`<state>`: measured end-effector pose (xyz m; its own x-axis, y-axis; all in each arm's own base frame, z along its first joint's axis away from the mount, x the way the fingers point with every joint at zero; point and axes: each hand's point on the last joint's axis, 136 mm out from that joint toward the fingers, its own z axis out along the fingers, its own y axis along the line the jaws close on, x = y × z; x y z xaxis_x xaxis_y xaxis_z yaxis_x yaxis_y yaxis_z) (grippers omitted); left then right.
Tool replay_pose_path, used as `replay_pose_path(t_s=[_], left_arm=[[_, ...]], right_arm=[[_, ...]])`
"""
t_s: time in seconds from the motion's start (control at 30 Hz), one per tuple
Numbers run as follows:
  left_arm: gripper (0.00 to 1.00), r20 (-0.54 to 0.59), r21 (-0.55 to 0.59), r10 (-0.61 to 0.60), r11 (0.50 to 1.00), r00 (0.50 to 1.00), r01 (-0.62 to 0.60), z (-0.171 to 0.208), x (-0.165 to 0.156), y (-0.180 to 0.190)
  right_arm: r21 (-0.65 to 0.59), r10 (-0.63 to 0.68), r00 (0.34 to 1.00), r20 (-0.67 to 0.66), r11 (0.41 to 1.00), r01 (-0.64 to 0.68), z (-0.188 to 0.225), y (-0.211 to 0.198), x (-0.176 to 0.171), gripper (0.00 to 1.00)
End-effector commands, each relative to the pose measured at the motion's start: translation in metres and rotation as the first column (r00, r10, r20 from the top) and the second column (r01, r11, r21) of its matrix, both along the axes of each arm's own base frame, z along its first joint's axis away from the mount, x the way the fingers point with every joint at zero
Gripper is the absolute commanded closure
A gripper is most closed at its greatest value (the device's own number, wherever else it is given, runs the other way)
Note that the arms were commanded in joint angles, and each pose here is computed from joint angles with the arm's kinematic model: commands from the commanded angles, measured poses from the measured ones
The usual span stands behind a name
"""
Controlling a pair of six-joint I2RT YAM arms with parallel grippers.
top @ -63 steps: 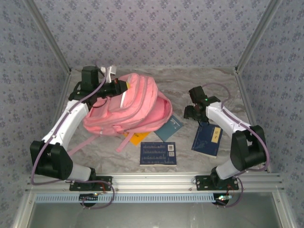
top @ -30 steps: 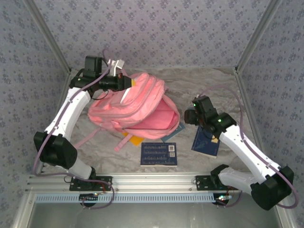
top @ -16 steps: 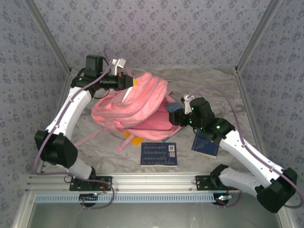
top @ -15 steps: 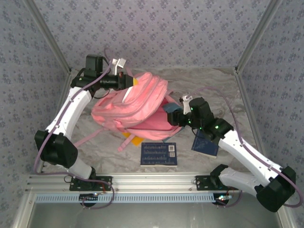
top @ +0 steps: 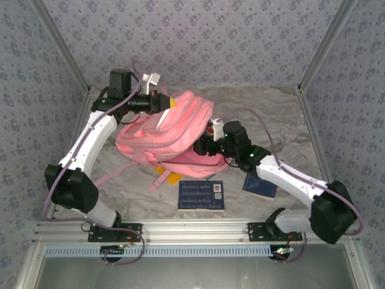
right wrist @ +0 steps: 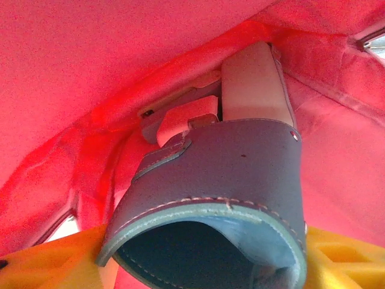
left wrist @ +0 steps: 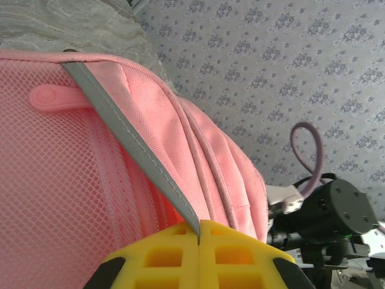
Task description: Pack books, pencil case, and school supplies into a backpack
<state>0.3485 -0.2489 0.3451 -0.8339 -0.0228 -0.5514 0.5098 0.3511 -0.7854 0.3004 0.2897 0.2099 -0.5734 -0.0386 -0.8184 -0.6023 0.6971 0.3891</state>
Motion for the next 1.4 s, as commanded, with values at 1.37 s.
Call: replay_pose_path(t_s=[1.37], left_arm=[[1.00,0.117,-0.043,0.327,0.945,0.938,-0.324,0.025,0.043,0.071]], right_arm=[[-0.067,0.019,0.982,0.187,0.998,-0.007,0.012,0.006,-0.019,0.05]])
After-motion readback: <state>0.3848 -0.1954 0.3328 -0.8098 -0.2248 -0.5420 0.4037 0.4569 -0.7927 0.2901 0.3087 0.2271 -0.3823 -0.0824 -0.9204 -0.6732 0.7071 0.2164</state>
